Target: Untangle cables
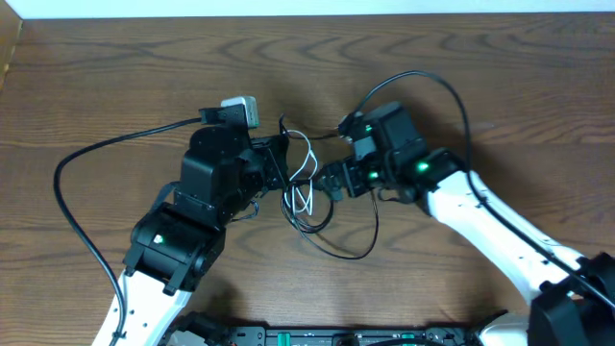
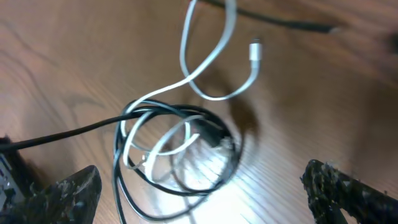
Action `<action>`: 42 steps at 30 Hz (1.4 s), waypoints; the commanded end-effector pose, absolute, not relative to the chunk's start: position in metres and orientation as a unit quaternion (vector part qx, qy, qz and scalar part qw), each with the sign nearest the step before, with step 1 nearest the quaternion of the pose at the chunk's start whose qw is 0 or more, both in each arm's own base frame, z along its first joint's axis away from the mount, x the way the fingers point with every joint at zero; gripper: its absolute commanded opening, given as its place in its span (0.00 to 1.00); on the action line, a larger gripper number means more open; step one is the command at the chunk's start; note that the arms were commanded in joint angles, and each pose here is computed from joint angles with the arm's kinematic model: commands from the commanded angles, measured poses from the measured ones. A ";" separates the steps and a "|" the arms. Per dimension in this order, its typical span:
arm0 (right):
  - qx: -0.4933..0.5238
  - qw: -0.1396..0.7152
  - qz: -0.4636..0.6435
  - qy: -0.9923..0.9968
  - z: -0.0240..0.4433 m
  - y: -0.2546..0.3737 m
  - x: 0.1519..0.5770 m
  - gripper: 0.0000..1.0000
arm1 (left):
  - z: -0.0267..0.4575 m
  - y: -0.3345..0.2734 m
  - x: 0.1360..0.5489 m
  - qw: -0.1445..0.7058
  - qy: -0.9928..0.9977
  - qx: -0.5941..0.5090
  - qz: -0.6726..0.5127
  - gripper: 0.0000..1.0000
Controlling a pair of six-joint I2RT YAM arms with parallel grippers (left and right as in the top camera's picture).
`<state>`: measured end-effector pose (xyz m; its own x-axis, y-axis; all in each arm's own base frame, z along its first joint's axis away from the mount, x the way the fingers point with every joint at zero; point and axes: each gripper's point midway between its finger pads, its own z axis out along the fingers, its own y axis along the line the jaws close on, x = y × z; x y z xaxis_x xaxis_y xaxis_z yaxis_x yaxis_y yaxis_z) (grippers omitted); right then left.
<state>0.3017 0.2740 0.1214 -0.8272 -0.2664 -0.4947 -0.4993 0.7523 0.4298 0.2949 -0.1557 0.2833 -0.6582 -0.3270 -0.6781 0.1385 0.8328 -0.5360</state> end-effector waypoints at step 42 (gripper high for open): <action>-0.111 0.258 0.228 0.932 0.133 0.228 0.337 0.01 | 0.305 -0.127 0.294 0.462 0.855 -0.067 -0.224 0.08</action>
<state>0.3226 0.2492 0.0773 -0.8878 -0.1823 -0.4227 -0.3487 0.8657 0.3590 0.2870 -0.1352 0.2960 -0.5970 -0.3368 -0.7281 0.1113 0.8640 -0.4910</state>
